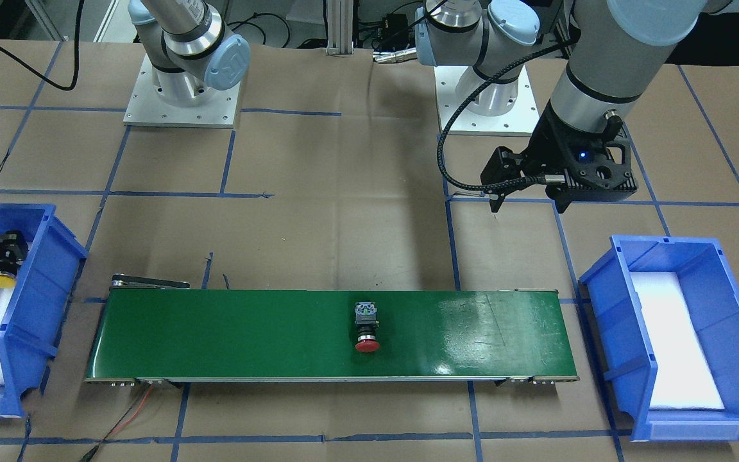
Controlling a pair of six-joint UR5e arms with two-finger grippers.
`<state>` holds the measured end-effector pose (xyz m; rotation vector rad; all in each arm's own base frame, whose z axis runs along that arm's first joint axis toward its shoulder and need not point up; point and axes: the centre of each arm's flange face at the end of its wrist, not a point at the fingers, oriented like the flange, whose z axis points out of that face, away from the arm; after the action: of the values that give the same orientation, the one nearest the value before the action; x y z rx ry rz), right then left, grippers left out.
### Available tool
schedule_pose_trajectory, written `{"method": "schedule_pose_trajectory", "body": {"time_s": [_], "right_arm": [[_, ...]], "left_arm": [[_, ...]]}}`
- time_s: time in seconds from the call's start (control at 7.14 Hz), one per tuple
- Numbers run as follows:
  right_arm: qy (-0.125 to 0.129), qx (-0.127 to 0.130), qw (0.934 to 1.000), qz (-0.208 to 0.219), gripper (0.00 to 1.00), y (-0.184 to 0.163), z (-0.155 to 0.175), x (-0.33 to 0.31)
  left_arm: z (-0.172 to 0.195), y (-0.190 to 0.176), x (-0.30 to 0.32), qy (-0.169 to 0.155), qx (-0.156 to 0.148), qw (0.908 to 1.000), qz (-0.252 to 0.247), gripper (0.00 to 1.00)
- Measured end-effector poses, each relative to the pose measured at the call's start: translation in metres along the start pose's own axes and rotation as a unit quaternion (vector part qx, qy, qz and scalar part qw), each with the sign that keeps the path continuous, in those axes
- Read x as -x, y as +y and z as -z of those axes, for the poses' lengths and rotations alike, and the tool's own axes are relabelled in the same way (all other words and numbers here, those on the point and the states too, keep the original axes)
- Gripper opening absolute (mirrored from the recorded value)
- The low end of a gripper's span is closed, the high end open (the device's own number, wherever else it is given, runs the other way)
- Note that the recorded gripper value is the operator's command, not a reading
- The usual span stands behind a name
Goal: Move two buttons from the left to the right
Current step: 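Lower the yellow button into the bin, open, and raise the right gripper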
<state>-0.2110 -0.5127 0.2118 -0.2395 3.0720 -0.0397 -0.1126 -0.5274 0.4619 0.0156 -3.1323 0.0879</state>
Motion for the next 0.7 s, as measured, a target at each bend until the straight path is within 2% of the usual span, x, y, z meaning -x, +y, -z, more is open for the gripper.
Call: {"method": "schedule_pose_trajectory", "body": {"time_s": [0.42,0.7], "right_arm": [[0.006,-0.009,0.9999,-0.007,0.91,-0.004,0.014,-0.001],[0.022,-0.021,0.9993,-0.022,0.99,-0.011,0.049,0.0]], "left_arm": [[0.001,0.0,0.0,0.0,-0.001,1.0,0.0,1.0],[0.001,0.0,0.0,0.0,-0.001,1.0,0.001,1.0]]}}
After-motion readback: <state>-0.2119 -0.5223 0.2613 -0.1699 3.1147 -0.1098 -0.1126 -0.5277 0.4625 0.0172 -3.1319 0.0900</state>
